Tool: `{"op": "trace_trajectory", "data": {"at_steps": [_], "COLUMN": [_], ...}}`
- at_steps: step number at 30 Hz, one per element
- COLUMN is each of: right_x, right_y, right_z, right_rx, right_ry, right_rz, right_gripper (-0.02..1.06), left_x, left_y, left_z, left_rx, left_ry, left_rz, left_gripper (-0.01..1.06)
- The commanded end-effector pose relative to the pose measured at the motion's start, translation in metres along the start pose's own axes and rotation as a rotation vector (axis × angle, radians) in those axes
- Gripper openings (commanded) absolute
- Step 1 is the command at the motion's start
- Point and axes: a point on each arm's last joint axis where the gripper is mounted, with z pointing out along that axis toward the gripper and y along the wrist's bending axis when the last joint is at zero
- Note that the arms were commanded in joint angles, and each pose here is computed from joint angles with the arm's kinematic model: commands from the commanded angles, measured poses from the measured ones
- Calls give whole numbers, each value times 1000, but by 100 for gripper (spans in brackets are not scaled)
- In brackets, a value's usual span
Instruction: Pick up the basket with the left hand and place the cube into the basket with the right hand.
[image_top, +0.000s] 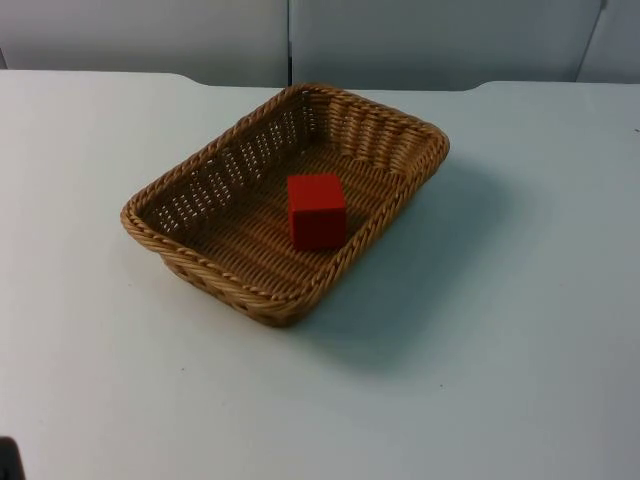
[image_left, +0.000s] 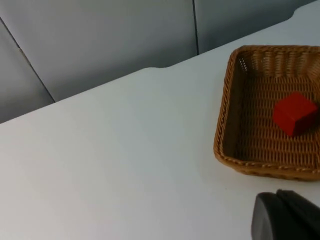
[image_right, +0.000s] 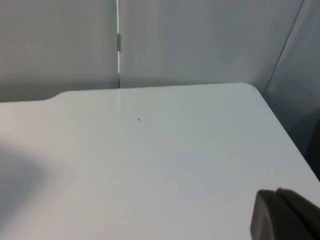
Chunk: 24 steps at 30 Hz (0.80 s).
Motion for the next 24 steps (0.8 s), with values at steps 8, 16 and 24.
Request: {"op": "trace_trajectory", "data": {"at_steps": [8,16,24], "right_x": [28,44,61], "right_y": [-3,-16,-13], "right_z": [-17,-67,-81], "right_rx": [-77,-210,-293], "right_ry": [-37,-275,-259], "right_rz": [-15,102,-16], "right_gripper": [0,0,0], "left_x": [36,49,55], "left_y": [-19,-30,-38], "left_z": [-28,-56,-64], "left_rx": [28,6,56], "left_ry": [16,-105,-128], "left_rz": [16,14,-9], "left_gripper": [0,0,0]}}
